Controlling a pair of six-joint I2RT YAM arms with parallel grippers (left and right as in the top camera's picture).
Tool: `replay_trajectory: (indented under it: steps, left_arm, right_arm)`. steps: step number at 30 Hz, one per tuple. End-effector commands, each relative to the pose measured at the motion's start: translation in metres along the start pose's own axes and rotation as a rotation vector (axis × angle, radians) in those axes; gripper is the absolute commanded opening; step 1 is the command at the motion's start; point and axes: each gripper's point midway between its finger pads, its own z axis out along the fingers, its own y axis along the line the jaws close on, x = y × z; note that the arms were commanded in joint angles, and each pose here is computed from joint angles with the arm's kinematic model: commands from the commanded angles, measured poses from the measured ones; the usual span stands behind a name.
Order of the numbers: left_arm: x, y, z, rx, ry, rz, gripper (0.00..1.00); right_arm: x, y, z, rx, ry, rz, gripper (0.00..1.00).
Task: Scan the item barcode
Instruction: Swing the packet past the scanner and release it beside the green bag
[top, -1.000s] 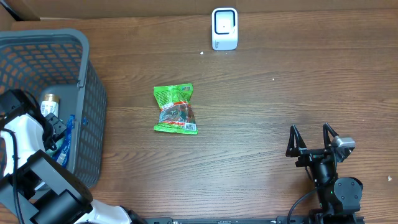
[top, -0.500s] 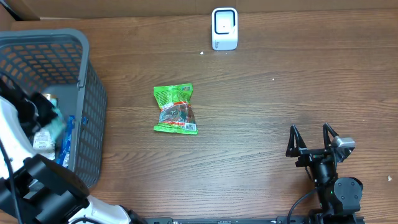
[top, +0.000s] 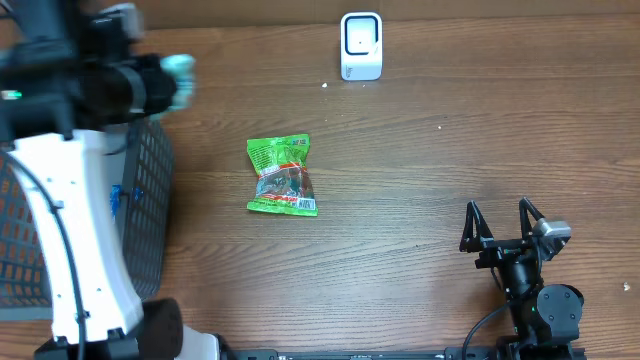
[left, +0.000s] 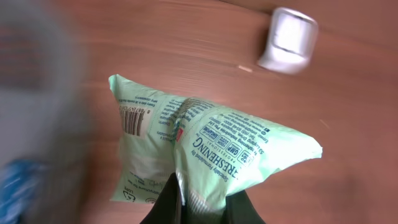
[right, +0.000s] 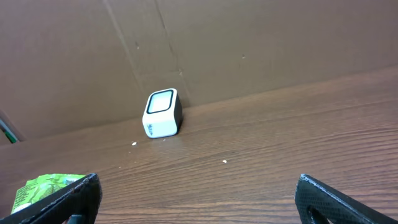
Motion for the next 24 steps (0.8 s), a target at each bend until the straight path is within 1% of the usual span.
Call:
replay_trajectory:
  steps: [1, 2, 7, 14, 20, 24]
  left_arm:
    - [0.017, -0.063, 0.001, 0.092, 0.025, 0.161, 0.04]
    - [0.026, -0.078, 0.012, 0.086, 0.058, 0.205, 0.04]
    - [0.060, -0.118, 0.059, 0.072, 0.180, 0.281, 0.04]
    - [0.121, -0.166, 0.154, 0.081, 0.385, 0.354, 0.04]
    - [0.166, -0.179, 0.211, 0.049, 0.524, 0.391, 0.04]
    - [0.206, -0.179, 0.249, 0.023, 0.646, 0.403, 0.04]
  right_arm:
    - [0.002, -0.001, 0.000, 0.004, -0.001, 0.000, 1.00]
    - [0.002, -0.001, 0.000, 0.004, -0.001, 0.000, 1.00]
    - [0.002, -0.001, 0.000, 0.004, -0.001, 0.000, 1.00]
    - [0.002, -0.001, 0.000, 0.004, -0.001, 0.000, 1.00]
    - [0.002, -0.001, 0.000, 0.003, -0.001, 0.000, 1.00]
    - [0.002, -0.001, 0.000, 0.004, -0.001, 0.000, 1.00]
